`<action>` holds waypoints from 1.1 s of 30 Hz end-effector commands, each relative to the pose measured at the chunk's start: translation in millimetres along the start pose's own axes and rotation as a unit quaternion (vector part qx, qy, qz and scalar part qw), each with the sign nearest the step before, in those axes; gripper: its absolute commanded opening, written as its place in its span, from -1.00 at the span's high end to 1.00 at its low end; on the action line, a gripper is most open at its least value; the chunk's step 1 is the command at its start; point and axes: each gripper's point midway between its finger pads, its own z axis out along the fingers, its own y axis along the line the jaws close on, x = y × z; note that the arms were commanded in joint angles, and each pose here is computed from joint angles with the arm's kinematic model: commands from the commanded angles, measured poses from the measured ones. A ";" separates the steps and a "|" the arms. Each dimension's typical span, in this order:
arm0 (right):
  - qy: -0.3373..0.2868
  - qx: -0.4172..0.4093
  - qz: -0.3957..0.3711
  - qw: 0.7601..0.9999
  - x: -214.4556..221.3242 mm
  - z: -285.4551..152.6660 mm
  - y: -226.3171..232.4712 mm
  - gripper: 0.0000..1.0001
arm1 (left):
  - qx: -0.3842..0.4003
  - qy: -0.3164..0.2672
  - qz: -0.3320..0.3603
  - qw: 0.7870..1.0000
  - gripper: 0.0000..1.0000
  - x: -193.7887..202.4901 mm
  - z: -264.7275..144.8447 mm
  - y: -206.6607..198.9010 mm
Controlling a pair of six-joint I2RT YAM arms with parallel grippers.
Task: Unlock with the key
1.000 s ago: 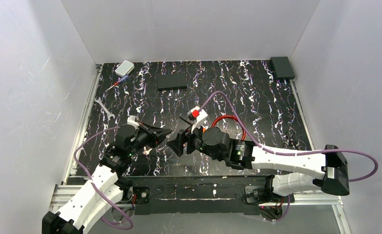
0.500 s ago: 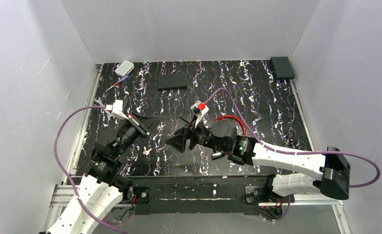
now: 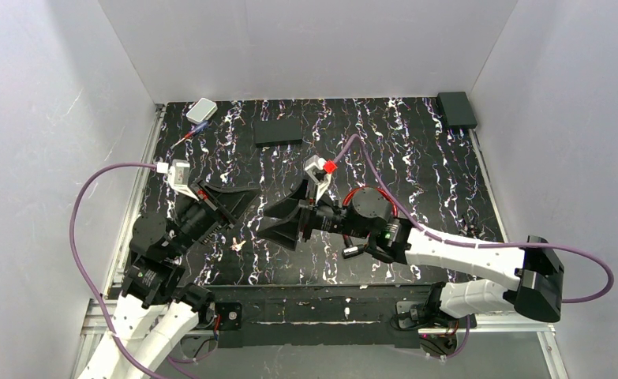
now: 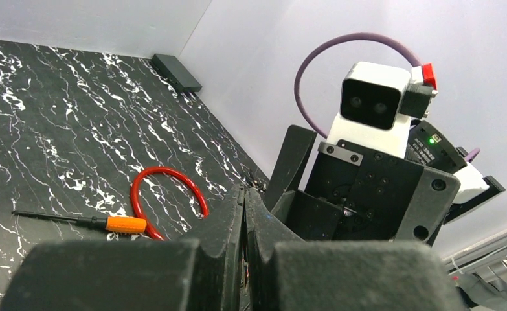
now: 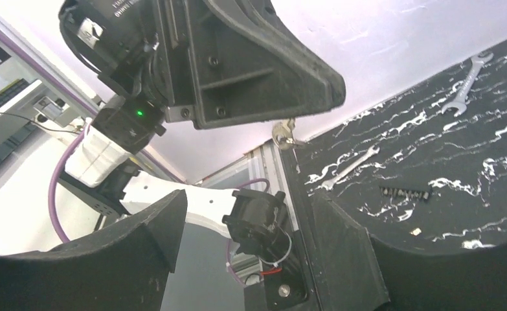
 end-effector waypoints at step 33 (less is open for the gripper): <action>-0.105 -0.063 -0.009 0.992 -77.6 35.5 33.6 0.12 | 0.087 -0.082 -0.024 0.993 1.00 -39.6 -6.6 -44.6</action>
